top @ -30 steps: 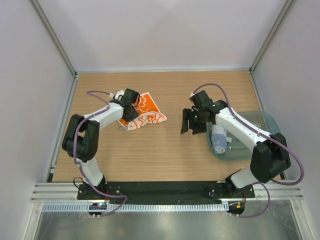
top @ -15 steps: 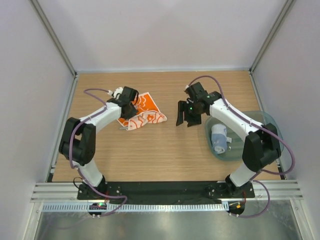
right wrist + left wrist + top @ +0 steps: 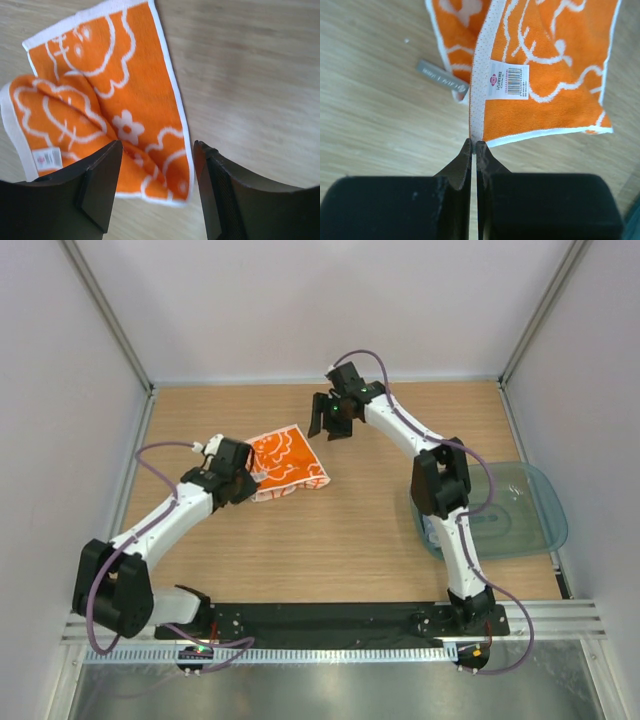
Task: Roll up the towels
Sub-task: Flatten the towel
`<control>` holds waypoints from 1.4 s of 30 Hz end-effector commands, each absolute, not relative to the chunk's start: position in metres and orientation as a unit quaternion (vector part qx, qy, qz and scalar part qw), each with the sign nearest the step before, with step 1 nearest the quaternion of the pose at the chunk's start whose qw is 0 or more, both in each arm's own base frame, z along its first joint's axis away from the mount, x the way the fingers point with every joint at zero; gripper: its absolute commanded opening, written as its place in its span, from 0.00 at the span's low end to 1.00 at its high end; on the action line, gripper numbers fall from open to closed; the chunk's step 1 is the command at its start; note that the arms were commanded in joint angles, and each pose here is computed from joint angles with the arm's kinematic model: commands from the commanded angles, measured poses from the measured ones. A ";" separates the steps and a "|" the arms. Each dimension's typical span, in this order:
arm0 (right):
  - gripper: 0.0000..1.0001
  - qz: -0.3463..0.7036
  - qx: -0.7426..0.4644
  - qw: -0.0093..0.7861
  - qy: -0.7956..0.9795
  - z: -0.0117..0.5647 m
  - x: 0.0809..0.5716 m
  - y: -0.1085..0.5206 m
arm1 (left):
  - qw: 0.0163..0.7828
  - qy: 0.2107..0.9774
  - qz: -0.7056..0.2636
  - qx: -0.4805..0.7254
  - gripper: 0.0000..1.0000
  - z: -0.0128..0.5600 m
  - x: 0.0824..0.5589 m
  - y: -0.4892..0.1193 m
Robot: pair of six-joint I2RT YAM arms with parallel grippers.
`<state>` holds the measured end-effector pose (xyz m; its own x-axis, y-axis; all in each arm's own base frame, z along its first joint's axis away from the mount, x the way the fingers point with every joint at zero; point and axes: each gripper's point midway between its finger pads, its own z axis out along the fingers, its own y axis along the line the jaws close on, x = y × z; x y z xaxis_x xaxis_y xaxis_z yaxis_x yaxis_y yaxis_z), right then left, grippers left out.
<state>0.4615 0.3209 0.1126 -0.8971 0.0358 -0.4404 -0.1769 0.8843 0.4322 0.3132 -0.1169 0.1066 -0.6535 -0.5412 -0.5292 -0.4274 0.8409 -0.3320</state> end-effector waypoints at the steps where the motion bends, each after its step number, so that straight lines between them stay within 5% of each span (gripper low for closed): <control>1: 0.66 0.291 -0.042 0.254 0.921 0.121 0.489 0.357 | 0.309 0.909 -0.094 -0.263 0.00 0.104 0.294 -0.112; 10: 0.66 0.365 -0.013 0.264 0.893 0.087 0.524 0.400 | 0.278 0.921 -0.112 -0.251 0.01 0.090 0.251 -0.108; 25: 0.59 0.365 0.018 0.225 0.903 0.016 0.516 0.419 | 0.278 0.912 -0.128 -0.273 0.00 0.105 0.187 -0.087; 32: 0.51 0.252 0.025 0.228 0.940 -0.005 0.503 0.382 | 0.279 0.908 -0.142 -0.279 0.00 0.109 0.182 -0.089; 42: 0.53 0.187 0.037 0.254 0.948 0.011 0.483 0.339 | 0.281 0.906 -0.149 -0.280 0.00 0.114 0.179 -0.090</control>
<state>0.5003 0.3747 0.0356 -0.8446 0.2105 -0.4923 -0.0877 0.8526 0.5151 0.1835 -0.0881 0.1100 -0.6861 -0.5814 -0.4373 -0.4213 0.8076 -0.4127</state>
